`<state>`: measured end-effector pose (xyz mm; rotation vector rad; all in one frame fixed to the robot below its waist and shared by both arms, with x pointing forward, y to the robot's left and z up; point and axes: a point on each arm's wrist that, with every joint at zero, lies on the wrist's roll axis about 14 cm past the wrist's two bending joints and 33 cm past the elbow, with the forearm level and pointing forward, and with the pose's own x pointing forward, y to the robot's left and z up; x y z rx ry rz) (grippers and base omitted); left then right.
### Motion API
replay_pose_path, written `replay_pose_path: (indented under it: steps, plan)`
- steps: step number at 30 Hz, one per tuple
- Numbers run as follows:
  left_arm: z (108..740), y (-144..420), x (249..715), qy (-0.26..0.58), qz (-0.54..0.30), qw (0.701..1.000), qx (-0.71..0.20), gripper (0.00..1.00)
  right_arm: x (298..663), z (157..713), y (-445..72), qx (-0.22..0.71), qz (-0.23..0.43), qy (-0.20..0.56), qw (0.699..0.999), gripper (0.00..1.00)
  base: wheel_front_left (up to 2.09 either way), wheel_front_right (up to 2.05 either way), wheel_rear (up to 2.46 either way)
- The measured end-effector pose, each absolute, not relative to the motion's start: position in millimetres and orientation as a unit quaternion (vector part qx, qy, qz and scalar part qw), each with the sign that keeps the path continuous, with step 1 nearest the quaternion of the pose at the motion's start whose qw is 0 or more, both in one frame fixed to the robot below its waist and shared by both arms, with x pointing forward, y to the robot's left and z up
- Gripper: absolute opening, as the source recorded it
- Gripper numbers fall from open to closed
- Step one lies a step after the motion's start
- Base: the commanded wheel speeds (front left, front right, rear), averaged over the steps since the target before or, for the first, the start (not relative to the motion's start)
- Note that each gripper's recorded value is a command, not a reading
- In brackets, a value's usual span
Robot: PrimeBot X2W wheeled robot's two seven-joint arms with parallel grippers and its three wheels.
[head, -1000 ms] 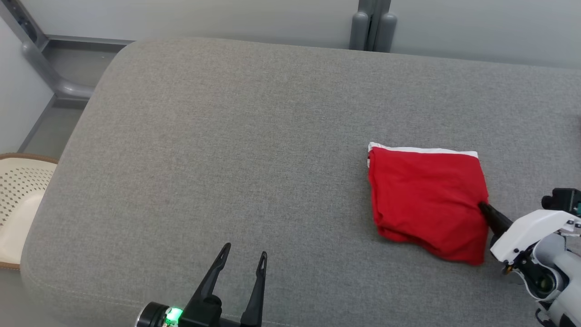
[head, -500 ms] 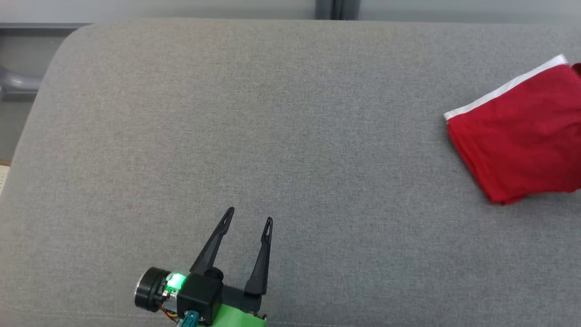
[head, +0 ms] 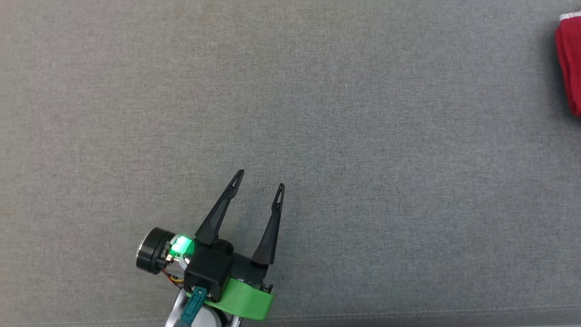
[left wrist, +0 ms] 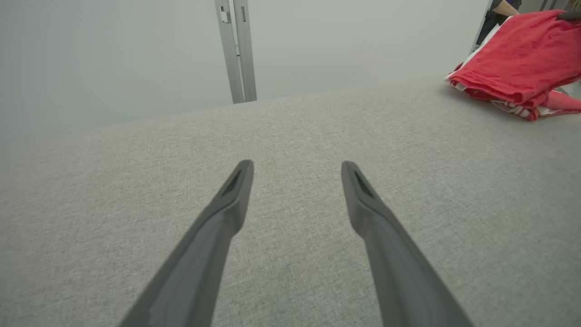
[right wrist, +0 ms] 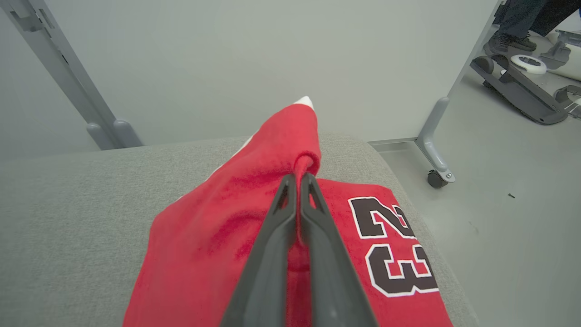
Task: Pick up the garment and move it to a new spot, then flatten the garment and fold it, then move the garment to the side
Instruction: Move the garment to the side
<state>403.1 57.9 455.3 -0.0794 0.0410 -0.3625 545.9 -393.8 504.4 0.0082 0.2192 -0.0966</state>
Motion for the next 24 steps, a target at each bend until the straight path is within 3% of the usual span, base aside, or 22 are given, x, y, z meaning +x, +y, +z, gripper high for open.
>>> replay_pose_path:
  steps: [3,4,5,11,15,24]
  plan:
    - [445,54,407,0.031,-0.19,0.981,-0.038,1.0,544,494,-410,-0.002,-0.071,0.12,0.99,0.03,0.0,0.0,0.0]
    - [442,53,408,0.034,-0.191,0.98,-0.039,1.0,543,491,-416,-0.006,-0.08,0.123,0.989,0.64,0.0,0.0,0.0]
    - [440,53,410,0.037,-0.192,0.98,-0.039,1.0,542,488,-423,-0.011,-0.09,0.126,0.988,1.0,0.0,0.0,0.0]
    - [433,54,412,0.044,-0.192,0.98,-0.036,1.0,545,479,-434,-0.033,-0.117,0.128,0.984,1.0,0.0,0.0,0.0]
    - [440,56,408,0.038,-0.186,0.981,-0.035,1.0,550,472,-398,-0.016,-0.083,0.119,0.989,1.0,0.0,0.0,0.0]
    - [446,90,376,0.05,-0.112,0.992,-0.041,1.0,520,479,-290,0.026,0.029,0.073,0.997,1.0,0.0,0.0,0.0]
